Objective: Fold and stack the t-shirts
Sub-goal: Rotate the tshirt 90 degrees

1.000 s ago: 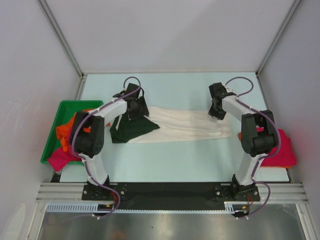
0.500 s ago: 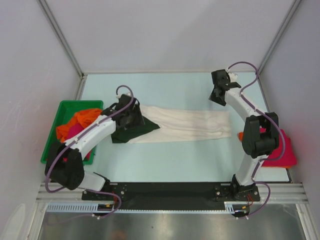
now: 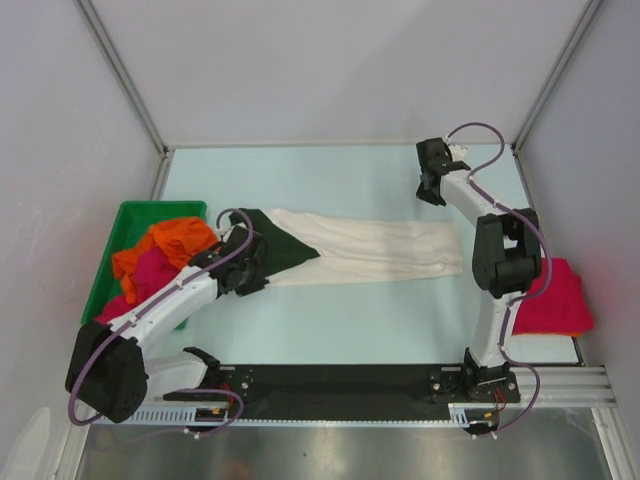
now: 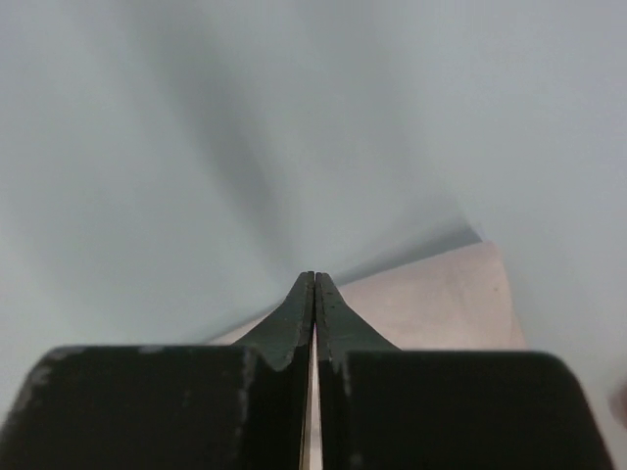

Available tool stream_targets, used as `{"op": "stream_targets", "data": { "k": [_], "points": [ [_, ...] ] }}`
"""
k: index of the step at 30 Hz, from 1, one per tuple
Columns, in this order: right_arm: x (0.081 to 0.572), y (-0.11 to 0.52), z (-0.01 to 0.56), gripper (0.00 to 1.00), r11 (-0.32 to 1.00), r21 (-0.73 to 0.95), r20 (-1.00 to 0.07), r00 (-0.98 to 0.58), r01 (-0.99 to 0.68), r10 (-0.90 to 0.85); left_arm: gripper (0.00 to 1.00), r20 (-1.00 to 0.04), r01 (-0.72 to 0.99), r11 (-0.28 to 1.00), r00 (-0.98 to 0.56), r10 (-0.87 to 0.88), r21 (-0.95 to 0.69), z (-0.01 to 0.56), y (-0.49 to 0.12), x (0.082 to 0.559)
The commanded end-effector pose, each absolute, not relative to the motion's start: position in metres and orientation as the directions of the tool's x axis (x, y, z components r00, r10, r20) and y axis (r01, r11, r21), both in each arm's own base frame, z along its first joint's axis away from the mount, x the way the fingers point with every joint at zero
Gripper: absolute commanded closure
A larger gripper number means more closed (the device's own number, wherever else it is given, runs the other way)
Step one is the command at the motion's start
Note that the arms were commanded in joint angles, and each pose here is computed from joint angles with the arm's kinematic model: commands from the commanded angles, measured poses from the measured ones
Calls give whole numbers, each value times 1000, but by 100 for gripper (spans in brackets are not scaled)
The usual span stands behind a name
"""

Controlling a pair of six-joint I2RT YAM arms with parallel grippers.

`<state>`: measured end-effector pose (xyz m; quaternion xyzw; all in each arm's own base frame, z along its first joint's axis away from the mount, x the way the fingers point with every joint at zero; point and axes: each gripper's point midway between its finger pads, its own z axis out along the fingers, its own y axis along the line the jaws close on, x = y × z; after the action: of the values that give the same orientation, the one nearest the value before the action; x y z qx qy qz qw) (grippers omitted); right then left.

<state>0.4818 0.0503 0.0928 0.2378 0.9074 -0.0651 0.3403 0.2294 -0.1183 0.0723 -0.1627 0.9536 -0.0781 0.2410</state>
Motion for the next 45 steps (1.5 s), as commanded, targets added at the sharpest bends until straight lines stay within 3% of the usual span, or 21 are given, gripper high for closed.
{"op": "stream_targets", "data": {
  "k": [1,20,32,45],
  "points": [
    [501,38,74,100,864,15,-647,-654,504,393,100,-421,-302,934,-835,-355,-190,60,-112,218],
    [467,40,31,100,862,-32,-587,-707,506,394,100,-309,-326,941,-889,-338,-92,11,-123,231],
    [442,46,18,100,862,-47,-549,-734,505,400,100,-309,-314,949,-899,-310,-36,4,-132,262],
    [375,56,22,100,864,-93,-489,-778,495,393,100,-307,-359,933,-889,-339,9,0,-117,294]
  ]
}}
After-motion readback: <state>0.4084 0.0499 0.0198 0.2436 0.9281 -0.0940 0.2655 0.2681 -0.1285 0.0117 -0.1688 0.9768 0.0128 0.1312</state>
